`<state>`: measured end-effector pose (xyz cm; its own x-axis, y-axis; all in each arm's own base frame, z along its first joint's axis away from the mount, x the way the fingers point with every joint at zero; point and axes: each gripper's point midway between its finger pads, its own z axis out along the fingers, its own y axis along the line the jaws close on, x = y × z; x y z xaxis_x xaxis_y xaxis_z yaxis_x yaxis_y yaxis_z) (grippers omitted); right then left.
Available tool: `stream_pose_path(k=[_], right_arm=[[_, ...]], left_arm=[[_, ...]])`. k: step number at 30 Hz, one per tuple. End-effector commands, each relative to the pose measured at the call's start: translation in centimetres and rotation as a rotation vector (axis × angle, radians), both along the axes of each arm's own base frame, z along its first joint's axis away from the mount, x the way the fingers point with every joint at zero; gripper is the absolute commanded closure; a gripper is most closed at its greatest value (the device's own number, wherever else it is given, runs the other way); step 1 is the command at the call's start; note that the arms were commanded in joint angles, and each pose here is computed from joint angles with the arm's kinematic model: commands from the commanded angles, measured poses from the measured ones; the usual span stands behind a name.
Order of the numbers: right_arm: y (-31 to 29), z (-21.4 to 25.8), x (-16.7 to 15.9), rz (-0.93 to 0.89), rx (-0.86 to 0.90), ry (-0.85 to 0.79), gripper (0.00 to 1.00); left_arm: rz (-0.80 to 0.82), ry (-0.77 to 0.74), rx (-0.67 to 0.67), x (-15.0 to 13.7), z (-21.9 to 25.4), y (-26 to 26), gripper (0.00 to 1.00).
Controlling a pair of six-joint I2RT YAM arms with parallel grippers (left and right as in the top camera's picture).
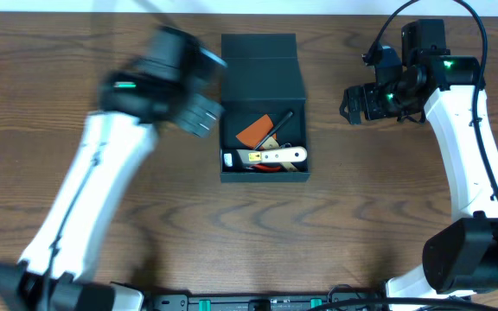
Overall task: Pack container
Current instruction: 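Move the left gripper over the yellow-black screwdriver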
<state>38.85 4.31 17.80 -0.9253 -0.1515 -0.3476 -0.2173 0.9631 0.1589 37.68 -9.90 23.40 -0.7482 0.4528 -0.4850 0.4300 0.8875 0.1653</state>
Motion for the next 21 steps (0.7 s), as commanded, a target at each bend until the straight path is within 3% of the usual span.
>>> stream_pose_path(k=[1,9,21], right_arm=[[-0.3,-0.2,0.1,0.003,-0.007,0.003,0.01],[-0.3,-0.2,0.0,0.003,-0.007,0.006,0.01],[-0.3,-0.2,0.0,0.002,-0.007,0.006,0.01]], left_arm=[[0.281,0.009,-0.114,0.1,1.0,5.8,0.02],[0.526,0.158,-0.110,-0.2,-4.2,15.5,0.01],[0.416,0.393,-0.035,-1.2,-15.1,16.5,0.01]])
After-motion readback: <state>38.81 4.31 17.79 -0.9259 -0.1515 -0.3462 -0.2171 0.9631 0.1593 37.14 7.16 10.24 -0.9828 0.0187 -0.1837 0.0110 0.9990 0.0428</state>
